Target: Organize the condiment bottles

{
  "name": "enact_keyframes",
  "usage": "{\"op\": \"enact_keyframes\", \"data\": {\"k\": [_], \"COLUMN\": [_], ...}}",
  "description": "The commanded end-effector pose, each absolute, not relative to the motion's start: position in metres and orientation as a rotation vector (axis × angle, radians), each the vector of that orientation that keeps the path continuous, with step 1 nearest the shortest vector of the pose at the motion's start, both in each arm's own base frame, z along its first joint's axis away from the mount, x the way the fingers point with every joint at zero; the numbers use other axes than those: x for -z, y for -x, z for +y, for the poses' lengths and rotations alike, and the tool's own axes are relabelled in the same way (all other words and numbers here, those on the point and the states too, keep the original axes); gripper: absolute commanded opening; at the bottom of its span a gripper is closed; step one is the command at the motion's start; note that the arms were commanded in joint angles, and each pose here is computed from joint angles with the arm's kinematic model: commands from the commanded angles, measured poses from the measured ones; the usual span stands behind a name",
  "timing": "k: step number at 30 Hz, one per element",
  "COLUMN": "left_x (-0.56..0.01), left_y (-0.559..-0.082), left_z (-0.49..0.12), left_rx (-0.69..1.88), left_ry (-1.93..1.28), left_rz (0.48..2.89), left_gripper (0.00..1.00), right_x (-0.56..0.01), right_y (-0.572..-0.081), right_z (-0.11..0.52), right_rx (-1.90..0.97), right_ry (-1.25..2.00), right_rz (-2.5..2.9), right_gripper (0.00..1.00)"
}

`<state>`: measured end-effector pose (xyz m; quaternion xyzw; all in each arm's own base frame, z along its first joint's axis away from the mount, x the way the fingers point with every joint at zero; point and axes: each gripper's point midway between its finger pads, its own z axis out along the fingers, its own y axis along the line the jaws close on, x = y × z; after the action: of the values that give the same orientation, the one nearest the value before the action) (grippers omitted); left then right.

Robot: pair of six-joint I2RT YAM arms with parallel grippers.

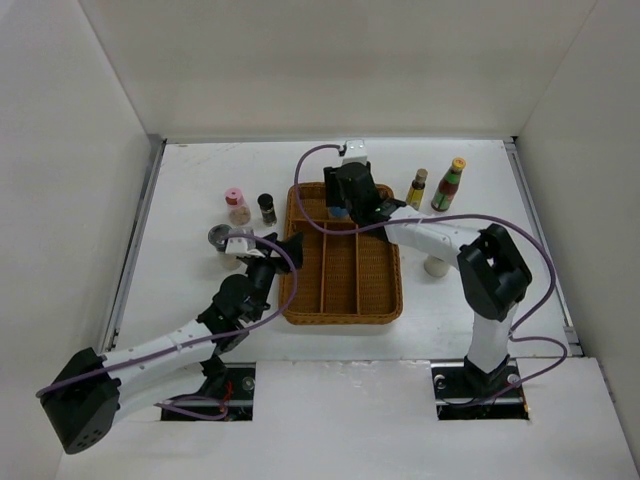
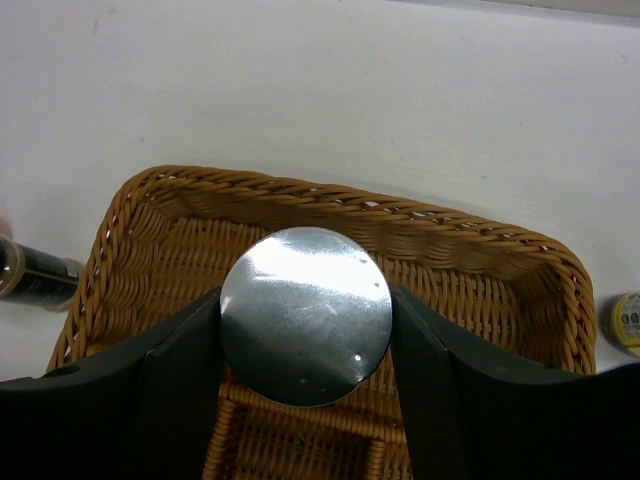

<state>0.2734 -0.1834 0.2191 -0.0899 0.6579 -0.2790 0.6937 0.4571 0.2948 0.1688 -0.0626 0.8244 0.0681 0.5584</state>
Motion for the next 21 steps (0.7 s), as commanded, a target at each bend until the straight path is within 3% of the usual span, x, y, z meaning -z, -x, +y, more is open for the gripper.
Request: {"op": "enact_keyframes", "data": {"k": [1, 13, 21], "left_x": [-0.235, -0.232, -0.229], "left_y": [-0.273, -0.276, -0.278], "left_z": [-0.168, -0.159, -0.159], "left_rx": [0.640, 0.618, 0.610], "left_ry": [0.269, 0.304, 0.303], "left_rz": [1.392, 1.384, 1.394], "left_gripper": [0.65, 0.65, 0.66], "right_x": [-0.240, -0.234, -0.224], "right_y": [-0.473, -0.467, -0.468], "right_z": [0.309, 0.304, 0.311], "right_rx": [-0.264, -0.253, -0.268], "right_ry": [0.062, 0.086, 0.103], "right_rz": [1.766, 1.785, 1.811], "right_gripper": [0.49, 0.54, 0.75]}}
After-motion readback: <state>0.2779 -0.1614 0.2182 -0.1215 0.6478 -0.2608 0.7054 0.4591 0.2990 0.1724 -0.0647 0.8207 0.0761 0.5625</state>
